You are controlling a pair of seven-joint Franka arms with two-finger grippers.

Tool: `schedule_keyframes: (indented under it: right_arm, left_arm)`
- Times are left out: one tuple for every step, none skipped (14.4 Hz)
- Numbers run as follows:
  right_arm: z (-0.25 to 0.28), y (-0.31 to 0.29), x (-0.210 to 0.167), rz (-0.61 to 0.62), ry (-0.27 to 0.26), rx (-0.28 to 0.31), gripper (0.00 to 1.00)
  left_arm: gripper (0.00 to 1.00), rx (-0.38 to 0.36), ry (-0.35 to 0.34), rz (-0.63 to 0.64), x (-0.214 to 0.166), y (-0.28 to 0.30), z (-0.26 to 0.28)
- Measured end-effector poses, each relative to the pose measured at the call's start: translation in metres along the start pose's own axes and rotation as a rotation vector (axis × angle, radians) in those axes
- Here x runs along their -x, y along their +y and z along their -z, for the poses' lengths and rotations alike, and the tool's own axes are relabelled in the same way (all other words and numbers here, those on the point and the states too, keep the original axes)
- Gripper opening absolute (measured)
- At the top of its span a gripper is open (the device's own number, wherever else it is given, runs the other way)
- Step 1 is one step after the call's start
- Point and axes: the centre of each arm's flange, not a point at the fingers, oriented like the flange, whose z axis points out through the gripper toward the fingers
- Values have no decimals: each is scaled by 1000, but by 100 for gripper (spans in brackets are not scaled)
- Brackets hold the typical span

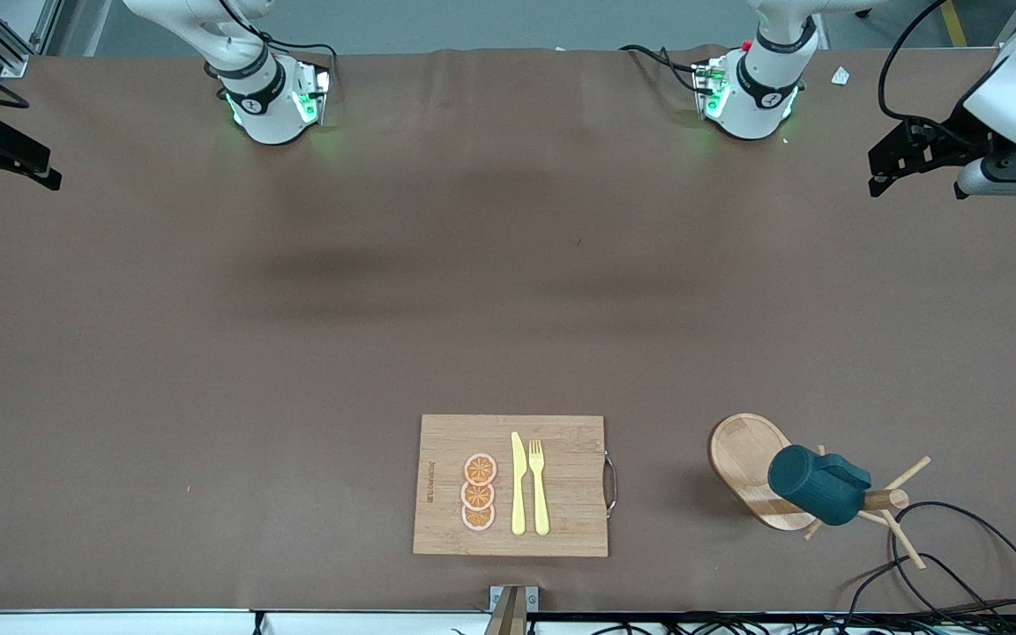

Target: Pass cup and hang on rack

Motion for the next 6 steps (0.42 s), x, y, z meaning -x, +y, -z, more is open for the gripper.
schedule_keyframes:
  right_arm:
    - [0,0,0,0,0,0,100]
    - [0,0,0,0,0,0,100]
    - [0,0,0,0,0,0,100]
    - [0,0,0,0,0,0,100]
    - [0,0,0,0,0,0,100]
    - [0,0,0,0,0,0,100]
  left_arm:
    - [100,0,0,0,-1,-1,0]
    - [100,1,1,0,-2,-1,-1]
    - [100,2,1,0,-3,-1,-2]
    - [100,2,0,-1,-4,-1,-2]
    - [100,2,-1,-1,-5,-1,-3]
    - [100,3,-3,-1,-5,-1,-3]
